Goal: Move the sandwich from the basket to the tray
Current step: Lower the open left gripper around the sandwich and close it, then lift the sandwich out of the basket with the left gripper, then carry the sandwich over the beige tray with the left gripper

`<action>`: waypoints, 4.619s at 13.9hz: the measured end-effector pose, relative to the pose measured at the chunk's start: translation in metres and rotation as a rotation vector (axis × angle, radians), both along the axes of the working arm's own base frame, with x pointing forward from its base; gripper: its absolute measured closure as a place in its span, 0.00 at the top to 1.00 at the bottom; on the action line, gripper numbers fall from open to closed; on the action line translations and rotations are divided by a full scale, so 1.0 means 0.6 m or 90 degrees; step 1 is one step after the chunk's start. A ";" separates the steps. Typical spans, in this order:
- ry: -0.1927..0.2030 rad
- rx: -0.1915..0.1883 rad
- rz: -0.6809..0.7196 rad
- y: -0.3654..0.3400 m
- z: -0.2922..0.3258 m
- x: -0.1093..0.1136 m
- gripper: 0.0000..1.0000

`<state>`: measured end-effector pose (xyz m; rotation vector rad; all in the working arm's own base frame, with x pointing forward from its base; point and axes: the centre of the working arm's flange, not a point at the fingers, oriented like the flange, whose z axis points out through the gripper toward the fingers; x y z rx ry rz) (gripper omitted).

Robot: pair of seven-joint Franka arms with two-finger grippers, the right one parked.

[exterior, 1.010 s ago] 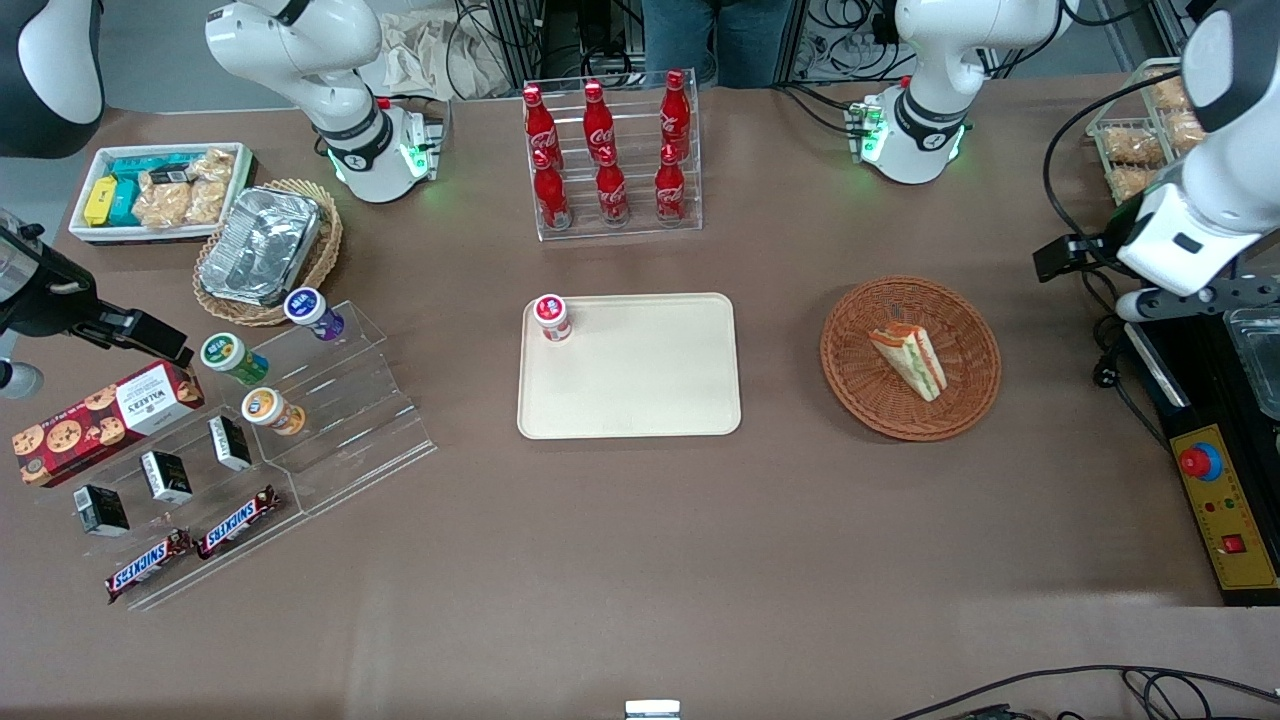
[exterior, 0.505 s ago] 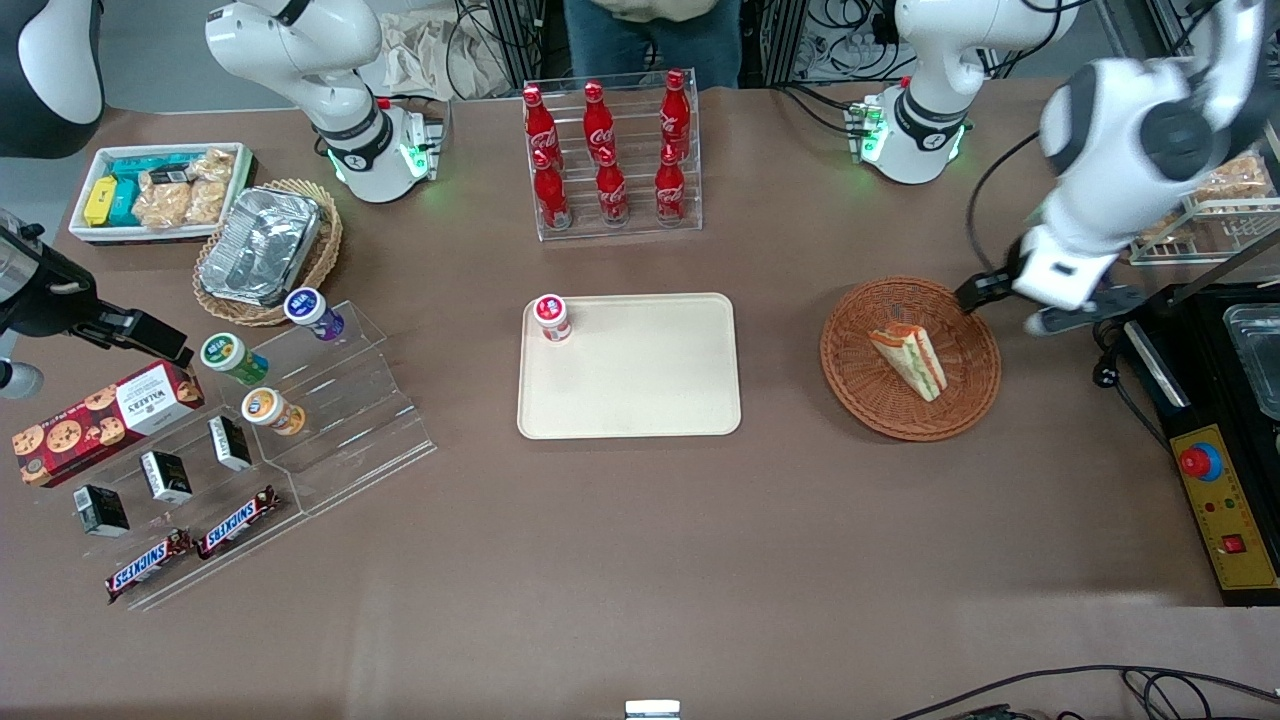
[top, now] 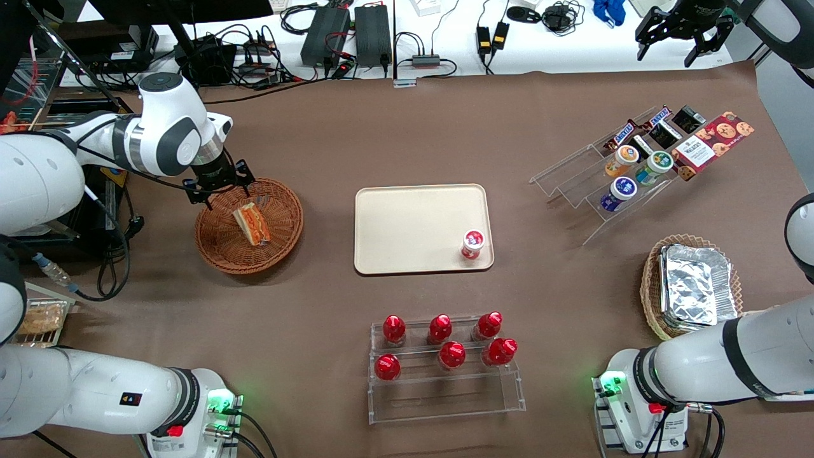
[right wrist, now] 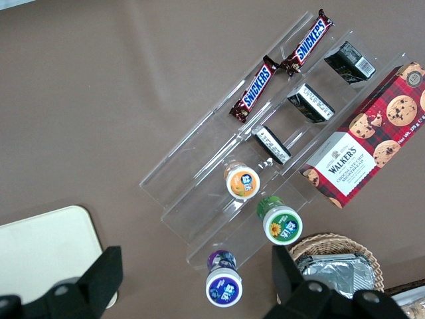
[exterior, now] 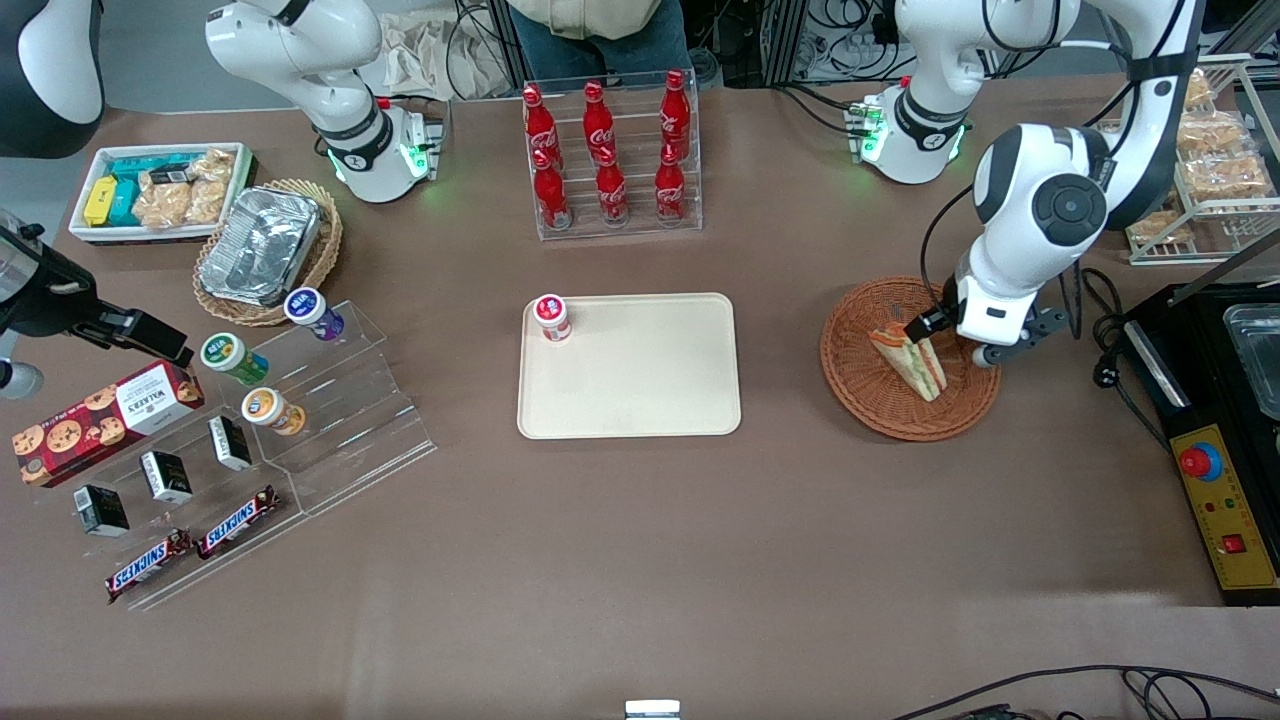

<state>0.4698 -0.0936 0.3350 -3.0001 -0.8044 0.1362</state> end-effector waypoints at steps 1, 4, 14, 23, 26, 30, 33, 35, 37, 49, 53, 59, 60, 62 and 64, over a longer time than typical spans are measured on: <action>-0.006 -0.016 0.014 -0.003 0.004 0.006 1.00; -0.010 -0.041 0.039 -0.008 0.005 0.019 1.00; -0.027 -0.053 0.070 -0.002 -0.101 0.010 1.00; -0.032 -0.051 0.065 -0.006 -0.123 -0.006 0.38; 0.012 -0.051 0.051 -0.021 -0.055 0.029 0.31; 0.044 -0.047 0.028 -0.034 0.100 0.094 0.19; 0.040 -0.047 0.018 -0.038 0.197 0.121 0.19; 0.040 -0.047 0.011 -0.044 0.244 0.127 0.19; 0.059 -0.043 -0.002 -0.059 0.244 0.120 0.19; 0.074 -0.026 -0.125 -0.338 0.157 0.051 0.19; 0.043 -0.055 -0.192 -0.455 0.112 0.015 0.19; -0.027 -0.104 -0.252 -0.588 -0.013 -0.028 0.19; -0.029 -0.107 -0.250 -0.592 -0.045 -0.023 0.19; -0.025 -0.102 -0.250 -0.591 -0.105 -0.016 0.19; -0.020 -0.086 -0.261 -0.588 -0.142 -0.016 0.19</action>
